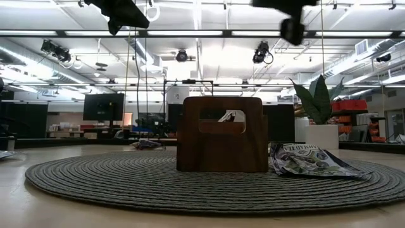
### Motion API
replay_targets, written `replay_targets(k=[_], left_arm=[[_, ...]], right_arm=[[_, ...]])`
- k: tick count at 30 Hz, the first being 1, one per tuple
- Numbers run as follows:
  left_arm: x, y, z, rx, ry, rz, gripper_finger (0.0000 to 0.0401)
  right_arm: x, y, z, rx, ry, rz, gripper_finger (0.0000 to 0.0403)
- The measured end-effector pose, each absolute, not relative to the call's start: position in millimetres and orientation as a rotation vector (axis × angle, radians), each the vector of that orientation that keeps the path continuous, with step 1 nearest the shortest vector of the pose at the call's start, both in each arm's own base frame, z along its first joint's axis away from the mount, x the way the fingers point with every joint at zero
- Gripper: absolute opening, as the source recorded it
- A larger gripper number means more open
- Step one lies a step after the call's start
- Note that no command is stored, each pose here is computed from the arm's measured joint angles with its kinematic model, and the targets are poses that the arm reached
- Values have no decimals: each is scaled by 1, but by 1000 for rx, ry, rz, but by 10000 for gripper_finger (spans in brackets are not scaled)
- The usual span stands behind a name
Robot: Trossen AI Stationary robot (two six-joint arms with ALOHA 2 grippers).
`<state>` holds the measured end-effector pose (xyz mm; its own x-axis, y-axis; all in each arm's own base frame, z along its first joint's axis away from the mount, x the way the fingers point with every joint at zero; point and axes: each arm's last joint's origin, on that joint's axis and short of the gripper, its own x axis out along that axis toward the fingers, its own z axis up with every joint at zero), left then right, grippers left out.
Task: Pick & Place Tea
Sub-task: Put the purple tea bag into the middle section of the wooden organizer
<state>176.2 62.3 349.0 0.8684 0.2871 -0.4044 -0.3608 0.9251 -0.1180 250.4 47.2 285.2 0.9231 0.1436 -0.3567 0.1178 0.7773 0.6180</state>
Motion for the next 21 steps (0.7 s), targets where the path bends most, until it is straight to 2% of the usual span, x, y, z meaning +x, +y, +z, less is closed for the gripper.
replay_targets(k=[6,11,16,21], left_arm=[[176,62,349,-207,389,344,53],[176,62,349,-244,383,355,53],[176,63,349,-272,377,371,53],[176,63,349,-297,372,386,53]], right_arm=[[208,71,256,824,511,94,5],[187,88,223,923,656,99,36],[180,99,201,928,740,79,87],[182,108,193,899,735,56,160]])
